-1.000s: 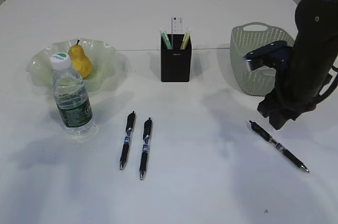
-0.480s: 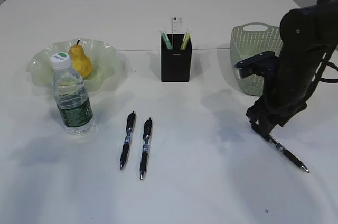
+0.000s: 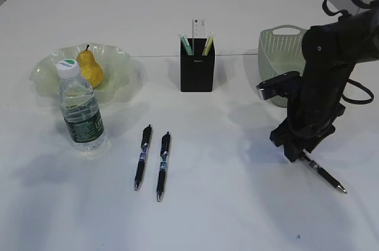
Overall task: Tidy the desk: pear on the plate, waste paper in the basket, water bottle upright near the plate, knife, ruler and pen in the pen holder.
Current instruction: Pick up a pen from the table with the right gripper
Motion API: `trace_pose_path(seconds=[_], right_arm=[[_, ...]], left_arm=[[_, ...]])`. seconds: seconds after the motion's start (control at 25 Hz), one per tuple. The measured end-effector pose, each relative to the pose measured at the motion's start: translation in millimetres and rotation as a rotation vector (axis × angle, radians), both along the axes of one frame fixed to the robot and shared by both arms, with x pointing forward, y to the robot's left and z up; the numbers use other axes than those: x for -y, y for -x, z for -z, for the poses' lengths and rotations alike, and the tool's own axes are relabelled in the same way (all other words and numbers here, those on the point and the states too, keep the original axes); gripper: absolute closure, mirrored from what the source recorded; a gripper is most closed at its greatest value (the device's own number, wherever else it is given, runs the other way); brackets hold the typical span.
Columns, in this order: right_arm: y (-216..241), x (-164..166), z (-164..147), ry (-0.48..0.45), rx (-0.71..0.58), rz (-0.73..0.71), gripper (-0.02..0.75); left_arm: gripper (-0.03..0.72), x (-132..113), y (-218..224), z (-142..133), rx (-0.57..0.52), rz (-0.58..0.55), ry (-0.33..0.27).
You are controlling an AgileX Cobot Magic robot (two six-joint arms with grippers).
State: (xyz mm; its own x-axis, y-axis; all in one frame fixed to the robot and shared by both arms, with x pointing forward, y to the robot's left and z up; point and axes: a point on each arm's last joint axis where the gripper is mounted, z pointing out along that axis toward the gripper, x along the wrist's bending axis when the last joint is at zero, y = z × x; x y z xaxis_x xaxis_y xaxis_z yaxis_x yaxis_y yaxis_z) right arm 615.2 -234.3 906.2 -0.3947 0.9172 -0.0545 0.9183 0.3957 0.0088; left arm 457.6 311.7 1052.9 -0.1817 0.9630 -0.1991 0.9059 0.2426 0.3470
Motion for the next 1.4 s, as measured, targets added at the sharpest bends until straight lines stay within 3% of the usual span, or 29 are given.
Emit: trace_pose_path(seconds=[0.32, 0.72, 1.04, 1.4], right_arm=[[-1.2, -0.7, 9.9, -0.011, -0.024, 0.014, 0.404], [-1.0, -1.8, 10.8, -0.022, -0.028, 0.020, 0.616], [-6.8, -5.1, 4.8, -0.052, -0.005, 0.024, 0.650], [-44.9, -26.0, -84.2, -0.264, 0.274, 0.015, 0.650]], left_arm=[[0.222, 0.0, 0.0, 0.0, 0.000, 0.000, 0.000], [0.222, 0.0, 0.0, 0.0, 0.000, 0.000, 0.000], [0.222, 0.0, -0.1, 0.0, 0.001, 0.000, 0.000], [0.222, 0.0, -0.1, 0.0, 0.001, 0.000, 0.000]])
